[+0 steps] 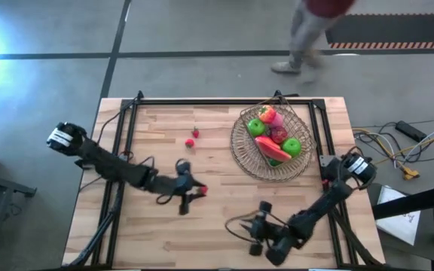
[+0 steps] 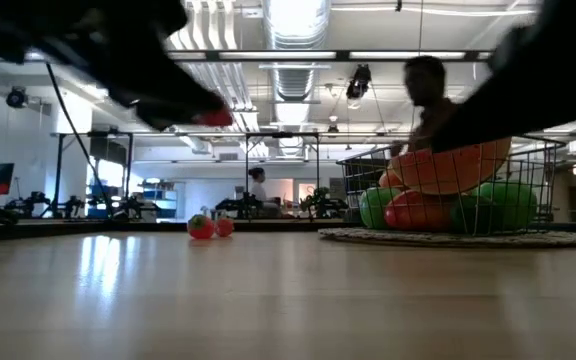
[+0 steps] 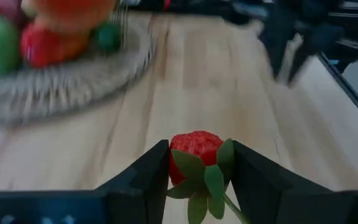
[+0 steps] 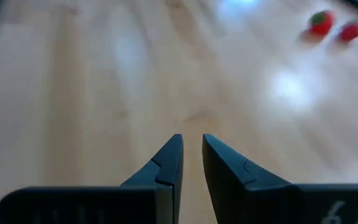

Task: Build produce basket
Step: Put the bottom strawberry into the gold wire basket

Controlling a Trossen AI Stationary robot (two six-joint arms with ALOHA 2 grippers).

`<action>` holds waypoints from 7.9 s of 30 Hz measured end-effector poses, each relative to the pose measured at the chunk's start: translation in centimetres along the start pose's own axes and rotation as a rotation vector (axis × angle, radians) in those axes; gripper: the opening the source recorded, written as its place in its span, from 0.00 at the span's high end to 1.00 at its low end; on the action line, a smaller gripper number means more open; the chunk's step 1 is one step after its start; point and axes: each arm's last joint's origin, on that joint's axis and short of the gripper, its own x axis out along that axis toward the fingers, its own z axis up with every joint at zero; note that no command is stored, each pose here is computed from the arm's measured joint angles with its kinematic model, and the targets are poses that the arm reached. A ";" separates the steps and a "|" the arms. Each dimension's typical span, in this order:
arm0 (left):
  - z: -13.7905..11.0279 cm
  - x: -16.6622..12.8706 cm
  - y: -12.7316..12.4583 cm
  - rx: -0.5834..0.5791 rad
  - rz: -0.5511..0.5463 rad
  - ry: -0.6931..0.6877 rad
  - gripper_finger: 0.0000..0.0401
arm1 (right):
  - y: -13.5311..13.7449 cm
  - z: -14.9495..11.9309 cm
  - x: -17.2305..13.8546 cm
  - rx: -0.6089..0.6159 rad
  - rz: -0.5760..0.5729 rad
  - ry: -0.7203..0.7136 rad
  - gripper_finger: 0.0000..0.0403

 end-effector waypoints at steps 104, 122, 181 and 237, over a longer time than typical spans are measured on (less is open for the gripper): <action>13.2 2.1 14.4 0.202 0.468 0.345 0.37 | 2.7 -2.7 -5.8 0.086 -0.061 -0.246 0.87; -5.5 -5.8 10.9 0.037 0.479 0.080 0.37 | 0.7 -0.8 -2.5 0.046 -0.219 -0.268 0.87; -6.4 4.2 13.8 0.136 0.304 0.276 0.56 | 0.7 -0.7 -2.4 0.063 -0.217 -0.267 0.87; 0.8 10.8 1.8 -0.172 -0.557 0.167 0.58 | -1.6 3.2 4.9 -0.367 -0.155 -0.062 0.42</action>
